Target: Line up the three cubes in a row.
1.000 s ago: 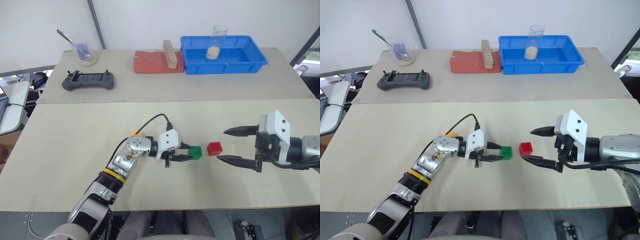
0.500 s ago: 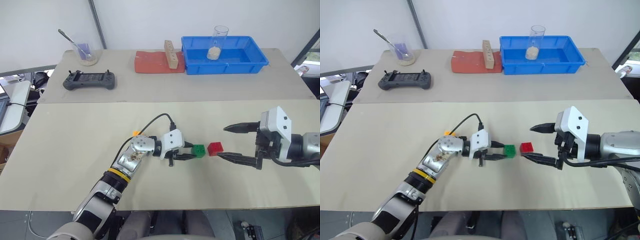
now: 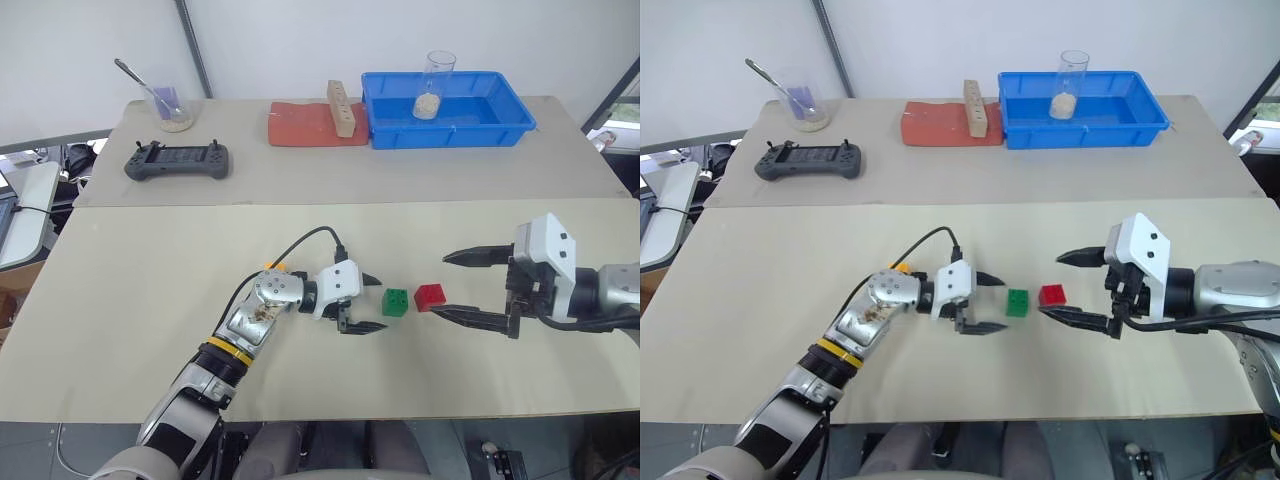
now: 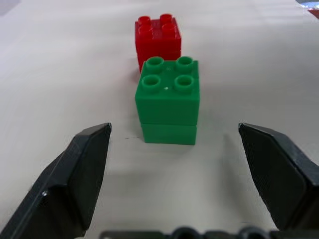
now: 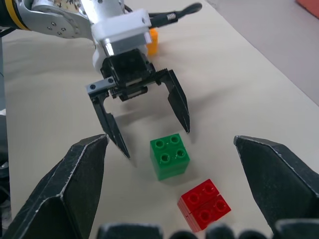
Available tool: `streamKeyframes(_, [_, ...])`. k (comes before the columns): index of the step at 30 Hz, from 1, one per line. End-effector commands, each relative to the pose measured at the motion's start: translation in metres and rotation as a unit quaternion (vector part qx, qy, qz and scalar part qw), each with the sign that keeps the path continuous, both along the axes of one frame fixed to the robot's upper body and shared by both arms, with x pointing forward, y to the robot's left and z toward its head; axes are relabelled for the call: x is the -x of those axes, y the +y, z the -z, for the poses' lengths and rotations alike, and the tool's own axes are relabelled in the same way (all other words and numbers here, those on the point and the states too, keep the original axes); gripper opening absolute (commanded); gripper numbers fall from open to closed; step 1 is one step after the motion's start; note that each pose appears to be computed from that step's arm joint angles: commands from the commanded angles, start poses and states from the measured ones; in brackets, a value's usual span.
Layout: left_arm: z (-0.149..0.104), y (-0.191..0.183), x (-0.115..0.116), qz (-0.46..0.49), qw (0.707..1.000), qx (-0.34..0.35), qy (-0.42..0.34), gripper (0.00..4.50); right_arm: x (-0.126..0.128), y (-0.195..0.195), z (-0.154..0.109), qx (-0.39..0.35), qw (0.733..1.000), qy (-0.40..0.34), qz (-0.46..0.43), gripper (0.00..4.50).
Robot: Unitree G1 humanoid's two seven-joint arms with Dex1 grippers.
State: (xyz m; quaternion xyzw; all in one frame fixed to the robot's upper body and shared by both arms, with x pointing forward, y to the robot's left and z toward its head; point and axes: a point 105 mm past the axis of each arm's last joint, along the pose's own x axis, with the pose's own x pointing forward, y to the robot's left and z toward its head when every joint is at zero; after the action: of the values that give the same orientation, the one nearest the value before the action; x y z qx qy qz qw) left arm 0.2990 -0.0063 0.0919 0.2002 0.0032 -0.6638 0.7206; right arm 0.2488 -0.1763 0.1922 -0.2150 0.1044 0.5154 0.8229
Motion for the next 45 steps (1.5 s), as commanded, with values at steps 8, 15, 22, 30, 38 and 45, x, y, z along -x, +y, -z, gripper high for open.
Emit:
streamKeyframes(8, [-0.099,0.04,0.004,-0.038,0.992,0.092,-0.083,4.46,-0.009,0.009,-0.012,-0.008,0.999,-0.026,-0.032,4.5])
streamKeyframes(15, [-0.109,0.128,-0.017,-0.145,0.984,0.077,-0.062,4.46,-0.011,0.021,-0.021,-0.024,0.997,-0.023,-0.062,4.5])
streamKeyframes(22, [-0.066,0.186,-0.011,-0.117,0.993,-0.022,0.001,4.46,-0.004,0.049,-0.04,-0.066,0.993,-0.014,-0.1,4.5])
streamKeyframes(30, [-0.036,0.181,-0.025,-0.078,0.996,-0.051,-0.008,4.46,0.011,0.085,-0.062,-0.103,0.986,-0.017,-0.132,4.5])
streamKeyframes(38, [-0.017,0.169,-0.041,-0.07,0.996,-0.058,-0.01,4.46,0.013,0.098,-0.075,-0.117,0.983,-0.034,-0.135,4.5])
streamKeyframes(45, [-0.012,0.171,-0.047,-0.072,0.995,-0.063,-0.006,3.25,0.011,0.097,-0.075,-0.114,0.985,-0.038,-0.123,4.5])
